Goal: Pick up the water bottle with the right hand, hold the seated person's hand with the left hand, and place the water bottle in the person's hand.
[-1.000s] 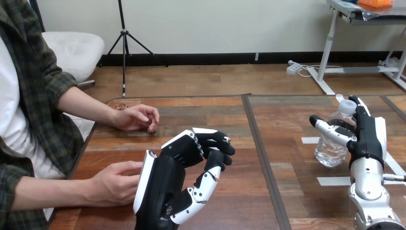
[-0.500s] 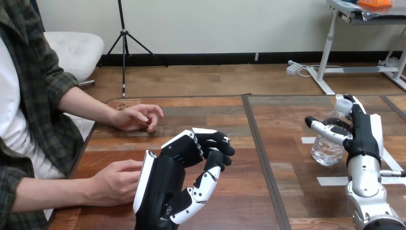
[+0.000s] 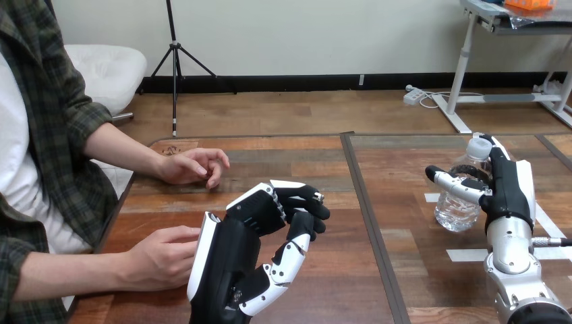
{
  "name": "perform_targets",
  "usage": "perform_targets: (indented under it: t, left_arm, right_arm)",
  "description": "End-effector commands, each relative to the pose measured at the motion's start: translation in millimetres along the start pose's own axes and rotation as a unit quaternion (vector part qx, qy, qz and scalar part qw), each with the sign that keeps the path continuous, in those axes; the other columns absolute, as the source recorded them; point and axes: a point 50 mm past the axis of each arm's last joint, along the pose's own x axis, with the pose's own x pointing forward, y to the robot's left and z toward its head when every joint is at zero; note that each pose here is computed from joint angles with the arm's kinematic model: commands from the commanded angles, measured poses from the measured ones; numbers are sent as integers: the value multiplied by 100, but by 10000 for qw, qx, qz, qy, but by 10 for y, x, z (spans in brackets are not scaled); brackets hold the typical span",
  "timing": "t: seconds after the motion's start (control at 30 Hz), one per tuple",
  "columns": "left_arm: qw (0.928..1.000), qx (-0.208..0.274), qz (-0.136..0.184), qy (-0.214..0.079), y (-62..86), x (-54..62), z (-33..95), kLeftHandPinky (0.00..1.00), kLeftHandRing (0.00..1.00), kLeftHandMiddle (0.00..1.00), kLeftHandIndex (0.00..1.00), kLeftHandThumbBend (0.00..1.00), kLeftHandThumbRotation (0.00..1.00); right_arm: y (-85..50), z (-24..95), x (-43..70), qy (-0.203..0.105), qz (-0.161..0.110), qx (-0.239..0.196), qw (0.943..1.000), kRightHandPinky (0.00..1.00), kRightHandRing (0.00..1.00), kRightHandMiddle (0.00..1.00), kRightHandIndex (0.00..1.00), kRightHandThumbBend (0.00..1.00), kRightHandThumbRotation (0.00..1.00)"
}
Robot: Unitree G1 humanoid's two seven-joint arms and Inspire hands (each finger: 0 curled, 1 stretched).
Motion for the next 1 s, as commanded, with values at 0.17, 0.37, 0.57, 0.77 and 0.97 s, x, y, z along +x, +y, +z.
perform_targets:
  t: [0.17,0.37,0.57,0.77,0.97]
  left_arm:
    - [9997,11,105,-230,-7,33,71,39,48,54,56,22,21]
    - [9997,-52,113,-221,-5,33,70,39,48,54,56,22,22]
    - [9997,-65,117,-207,0,31,70,38,48,53,56,22,23]
    - [9997,-17,128,-231,8,29,71,38,48,53,56,22,23]
    - [9996,21,153,-232,13,26,73,39,48,53,56,22,24]
  right_arm:
    - [-28,343,146,-389,-150,-57,9991,81,89,92,92,71,0]
    - [-19,329,141,-367,-179,-66,9991,80,88,91,90,71,0]
    - [-12,319,135,-350,-246,-43,9991,79,87,90,88,71,0]
    - [-5,316,127,-370,-338,16,9987,77,83,86,85,72,0]
    - [1,321,118,-393,-455,271,9978,69,74,78,79,73,0]
